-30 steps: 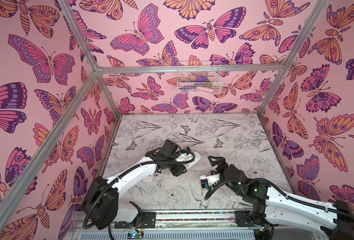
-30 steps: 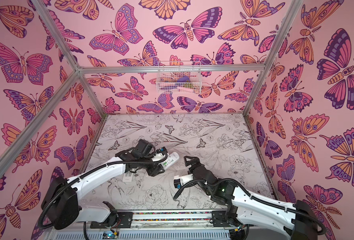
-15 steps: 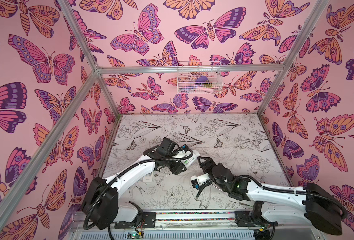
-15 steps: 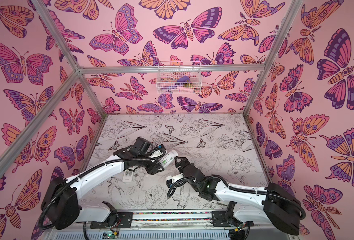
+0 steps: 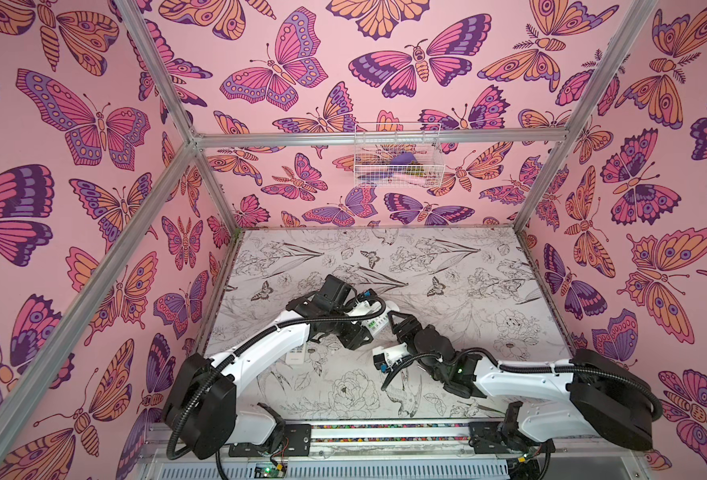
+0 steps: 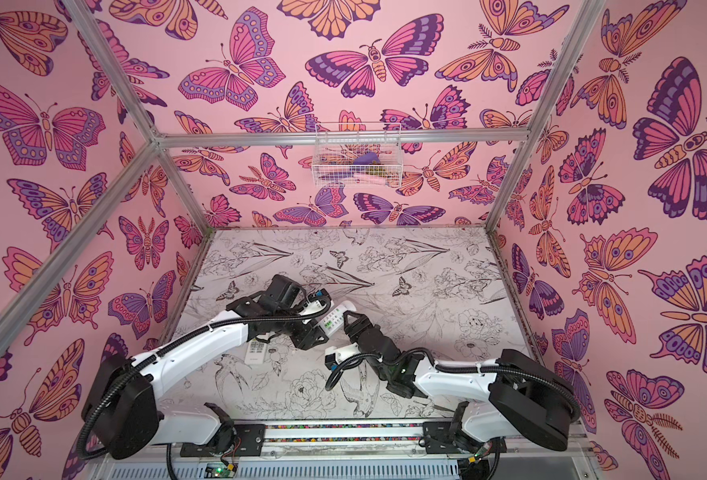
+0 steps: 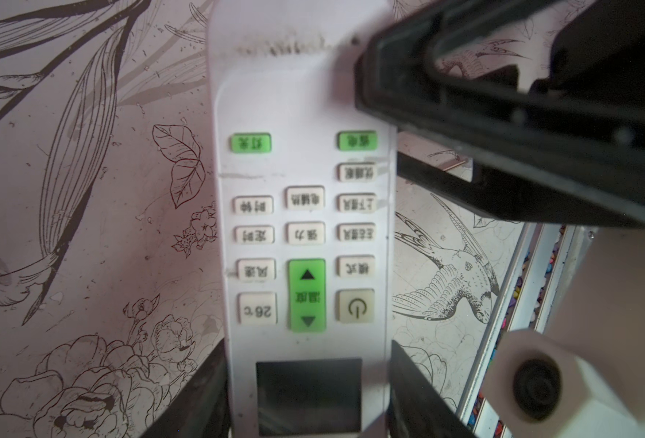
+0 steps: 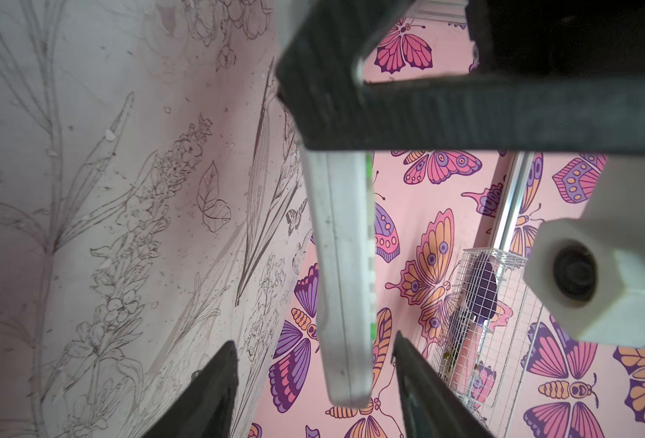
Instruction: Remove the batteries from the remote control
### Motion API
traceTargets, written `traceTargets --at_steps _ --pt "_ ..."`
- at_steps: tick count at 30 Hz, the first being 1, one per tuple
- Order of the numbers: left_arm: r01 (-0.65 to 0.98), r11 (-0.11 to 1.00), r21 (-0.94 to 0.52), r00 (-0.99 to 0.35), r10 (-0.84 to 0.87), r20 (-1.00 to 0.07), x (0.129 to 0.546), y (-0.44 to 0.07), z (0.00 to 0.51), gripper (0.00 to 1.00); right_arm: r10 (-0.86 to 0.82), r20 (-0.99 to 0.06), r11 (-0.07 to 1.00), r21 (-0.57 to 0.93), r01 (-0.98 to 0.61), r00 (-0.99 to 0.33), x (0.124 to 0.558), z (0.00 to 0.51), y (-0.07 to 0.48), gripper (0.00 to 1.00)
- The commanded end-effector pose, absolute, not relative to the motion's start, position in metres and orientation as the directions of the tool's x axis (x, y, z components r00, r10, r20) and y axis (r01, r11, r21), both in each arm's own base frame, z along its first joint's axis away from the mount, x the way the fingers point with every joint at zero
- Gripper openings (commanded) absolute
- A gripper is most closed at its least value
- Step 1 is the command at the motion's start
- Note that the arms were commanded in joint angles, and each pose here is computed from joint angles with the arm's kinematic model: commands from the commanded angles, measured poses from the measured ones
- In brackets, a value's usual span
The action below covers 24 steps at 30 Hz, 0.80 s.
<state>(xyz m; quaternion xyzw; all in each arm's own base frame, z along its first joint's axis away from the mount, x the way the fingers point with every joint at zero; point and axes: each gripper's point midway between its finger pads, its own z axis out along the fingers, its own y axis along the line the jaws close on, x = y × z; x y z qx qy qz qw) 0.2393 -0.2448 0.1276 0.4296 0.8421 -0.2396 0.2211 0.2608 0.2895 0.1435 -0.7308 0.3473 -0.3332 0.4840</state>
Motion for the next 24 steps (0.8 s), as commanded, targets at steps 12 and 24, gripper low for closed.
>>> traceTargets --at_steps 12,24 --pt "0.837 0.498 -0.228 -0.524 0.606 -0.599 0.239 -0.2466 0.1314 0.41 -0.855 0.161 -0.256 -0.958 -0.13 0.493 0.2757 0.1614 0.2961 0.37" --pt "0.828 0.519 -0.213 -0.532 0.605 -0.593 0.2474 -0.2406 0.1267 0.57 -0.854 0.099 -0.225 -0.956 -0.191 0.51 0.2687 0.1618 0.2929 0.1"
